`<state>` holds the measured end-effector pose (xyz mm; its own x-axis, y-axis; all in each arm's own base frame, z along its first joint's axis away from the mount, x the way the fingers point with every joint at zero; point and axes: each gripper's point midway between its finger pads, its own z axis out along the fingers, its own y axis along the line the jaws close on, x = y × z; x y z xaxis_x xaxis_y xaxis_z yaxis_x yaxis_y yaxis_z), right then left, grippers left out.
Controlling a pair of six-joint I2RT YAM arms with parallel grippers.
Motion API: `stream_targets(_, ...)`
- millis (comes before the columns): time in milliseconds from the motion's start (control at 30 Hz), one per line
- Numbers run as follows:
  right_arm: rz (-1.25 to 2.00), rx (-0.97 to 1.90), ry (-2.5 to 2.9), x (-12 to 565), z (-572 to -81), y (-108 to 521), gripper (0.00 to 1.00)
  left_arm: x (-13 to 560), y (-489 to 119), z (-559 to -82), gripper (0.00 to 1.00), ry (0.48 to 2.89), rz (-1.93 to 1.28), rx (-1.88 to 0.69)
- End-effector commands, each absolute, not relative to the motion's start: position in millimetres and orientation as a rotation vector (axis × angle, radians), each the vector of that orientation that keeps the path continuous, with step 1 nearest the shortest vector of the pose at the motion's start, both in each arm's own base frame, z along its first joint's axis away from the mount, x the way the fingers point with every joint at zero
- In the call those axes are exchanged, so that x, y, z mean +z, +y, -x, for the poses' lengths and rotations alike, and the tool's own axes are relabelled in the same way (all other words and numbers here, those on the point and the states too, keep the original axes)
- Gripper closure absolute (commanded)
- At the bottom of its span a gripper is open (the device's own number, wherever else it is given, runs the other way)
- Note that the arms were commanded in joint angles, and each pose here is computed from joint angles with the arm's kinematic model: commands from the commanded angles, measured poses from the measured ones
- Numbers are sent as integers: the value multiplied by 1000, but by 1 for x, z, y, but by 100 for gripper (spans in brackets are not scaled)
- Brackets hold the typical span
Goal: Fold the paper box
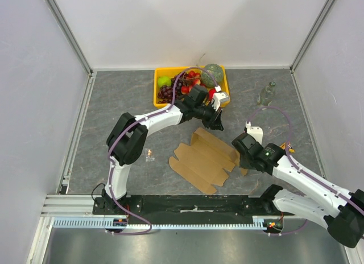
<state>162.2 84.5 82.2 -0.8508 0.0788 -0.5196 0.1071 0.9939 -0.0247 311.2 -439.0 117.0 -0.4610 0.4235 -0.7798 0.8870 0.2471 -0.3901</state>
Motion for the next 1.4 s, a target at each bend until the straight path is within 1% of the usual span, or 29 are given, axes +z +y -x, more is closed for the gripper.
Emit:
stream_targets(0,-183,-16,2543,82,-175,94,65,108,-441,-308,76,1966,-1283,-1152)
stream_targets(200,-190,50,2546,74,-178,106,82,92,-441,-306,80,2017,-1309,-1161)
stream_targets(433,-184,14,2423,79,-200,102,94,82,-424,-309,81,2094,-1293,-1085)
stream_targets(667,-100,-90,2306,92,-238,105,99,85,-399,-318,85,2167,-1148,-1030)
stream_targets(933,37,-164,2263,101,-279,119,99,88,-370,-323,85,2242,-949,-925)
stream_targets(1133,134,-100,2268,100,-309,128,99,81,-350,-314,85,2293,-861,-861)
stream_targets(1300,182,-48,2279,101,-317,135,92,84,-320,-328,84,2319,-728,-673)
stream_targets(1333,186,-39,2285,100,-317,135,89,85,-312,-331,84,2321,-696,-642)
stream_targets(1367,192,-16,2291,100,-316,137,83,91,-306,-335,82,2310,-666,-619)
